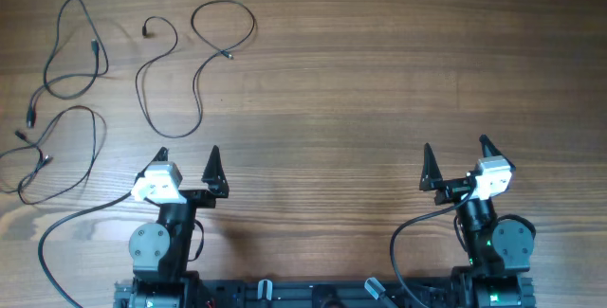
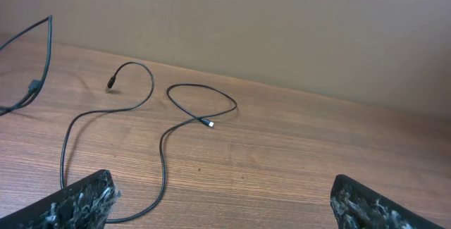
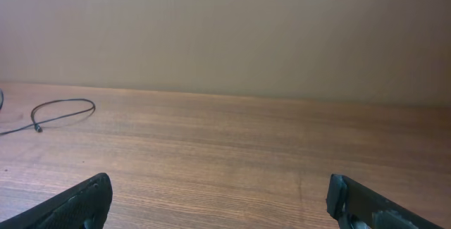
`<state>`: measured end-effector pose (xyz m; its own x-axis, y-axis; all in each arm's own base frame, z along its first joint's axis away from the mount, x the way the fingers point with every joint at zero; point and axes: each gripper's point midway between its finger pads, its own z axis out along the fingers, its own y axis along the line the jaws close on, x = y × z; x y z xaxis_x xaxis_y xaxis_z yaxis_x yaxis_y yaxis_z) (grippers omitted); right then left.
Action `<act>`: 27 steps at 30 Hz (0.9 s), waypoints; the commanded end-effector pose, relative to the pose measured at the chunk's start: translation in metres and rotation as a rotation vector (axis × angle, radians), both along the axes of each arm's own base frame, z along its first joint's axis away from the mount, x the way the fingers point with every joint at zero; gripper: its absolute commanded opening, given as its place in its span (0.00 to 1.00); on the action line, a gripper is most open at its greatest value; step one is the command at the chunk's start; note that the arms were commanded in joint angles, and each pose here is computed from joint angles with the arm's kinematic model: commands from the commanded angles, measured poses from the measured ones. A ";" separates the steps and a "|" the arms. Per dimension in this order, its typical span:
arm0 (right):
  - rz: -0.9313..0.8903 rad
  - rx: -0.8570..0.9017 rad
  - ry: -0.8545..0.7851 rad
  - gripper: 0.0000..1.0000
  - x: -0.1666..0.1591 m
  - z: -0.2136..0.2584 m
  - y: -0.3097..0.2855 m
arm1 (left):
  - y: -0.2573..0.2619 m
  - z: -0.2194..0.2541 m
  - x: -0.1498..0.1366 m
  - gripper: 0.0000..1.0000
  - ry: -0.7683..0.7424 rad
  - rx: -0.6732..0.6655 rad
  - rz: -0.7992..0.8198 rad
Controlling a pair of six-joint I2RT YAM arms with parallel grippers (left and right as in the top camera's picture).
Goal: Untangle cables
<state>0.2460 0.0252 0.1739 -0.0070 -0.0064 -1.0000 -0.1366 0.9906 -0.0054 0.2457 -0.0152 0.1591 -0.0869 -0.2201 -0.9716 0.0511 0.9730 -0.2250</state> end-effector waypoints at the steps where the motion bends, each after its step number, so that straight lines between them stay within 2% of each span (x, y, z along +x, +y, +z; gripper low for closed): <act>1: -0.010 -0.017 -0.016 1.00 -0.001 0.003 -0.001 | 0.000 -0.002 0.000 1.00 -0.002 0.019 -0.006; 27: -0.010 -0.017 -0.014 1.00 0.000 0.002 -0.001 | -0.006 -0.003 0.000 1.00 0.001 0.019 -0.029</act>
<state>0.2460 0.0252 0.1739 -0.0070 -0.0064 -1.0000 -0.1366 0.9906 -0.0054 0.2454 -0.0189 0.1591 -0.0903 -0.2188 -0.9716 0.0660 0.9721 -0.2250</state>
